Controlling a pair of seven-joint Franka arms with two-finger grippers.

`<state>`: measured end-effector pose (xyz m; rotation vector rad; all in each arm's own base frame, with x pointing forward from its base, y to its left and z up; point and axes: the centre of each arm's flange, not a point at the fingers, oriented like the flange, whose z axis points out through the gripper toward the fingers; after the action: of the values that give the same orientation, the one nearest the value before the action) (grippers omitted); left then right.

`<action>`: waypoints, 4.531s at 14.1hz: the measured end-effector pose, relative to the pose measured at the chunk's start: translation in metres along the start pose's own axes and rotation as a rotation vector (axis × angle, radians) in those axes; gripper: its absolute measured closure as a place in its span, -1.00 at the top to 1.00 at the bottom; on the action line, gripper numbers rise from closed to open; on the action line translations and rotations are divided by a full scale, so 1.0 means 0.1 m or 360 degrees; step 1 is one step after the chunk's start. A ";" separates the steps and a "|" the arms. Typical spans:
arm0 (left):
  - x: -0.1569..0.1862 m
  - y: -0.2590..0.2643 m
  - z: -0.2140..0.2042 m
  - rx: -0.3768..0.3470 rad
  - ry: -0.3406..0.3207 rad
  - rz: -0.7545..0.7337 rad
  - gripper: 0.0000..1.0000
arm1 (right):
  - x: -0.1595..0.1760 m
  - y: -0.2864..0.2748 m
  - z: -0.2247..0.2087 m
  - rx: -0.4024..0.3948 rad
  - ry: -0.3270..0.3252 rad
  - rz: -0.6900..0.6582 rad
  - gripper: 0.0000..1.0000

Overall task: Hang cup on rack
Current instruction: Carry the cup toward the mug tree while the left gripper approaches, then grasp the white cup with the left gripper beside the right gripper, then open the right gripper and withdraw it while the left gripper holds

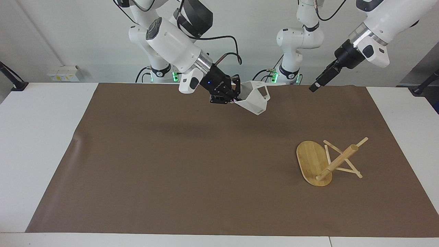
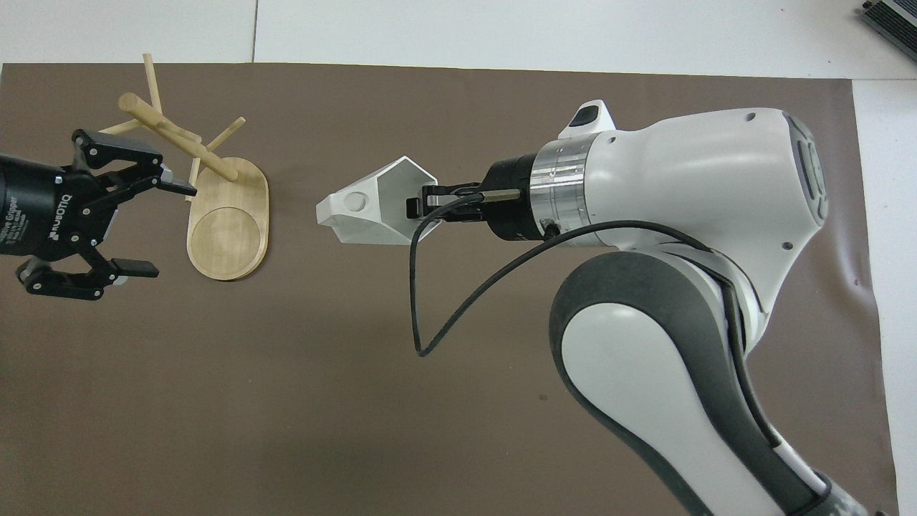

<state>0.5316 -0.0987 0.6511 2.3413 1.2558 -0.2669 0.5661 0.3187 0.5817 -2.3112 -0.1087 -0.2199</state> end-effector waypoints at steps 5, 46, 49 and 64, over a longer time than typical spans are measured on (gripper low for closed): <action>-0.07 0.11 0.03 -0.0125 -0.0111 -0.0593 1.00 | -0.13 -0.40 0.14 0.0182 0.0104 0.0045 -0.92; -0.38 0.26 0.21 -0.0140 -0.0235 -0.1233 0.39 | -0.24 -0.61 0.25 0.0353 0.0163 0.0153 0.84; -0.37 0.26 0.24 -0.0151 -0.0215 -0.1357 0.39 | -0.20 -0.56 0.24 0.0345 0.0189 0.0158 1.00; 0.39 -0.02 0.94 -0.0461 0.0038 -0.2126 0.39 | 0.40 0.87 -0.46 -0.0626 0.0074 -0.0611 1.00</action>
<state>0.5566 -0.1150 0.5535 0.9593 2.4660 -0.4095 0.6127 0.2266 0.5576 -2.6566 -0.5291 -0.5285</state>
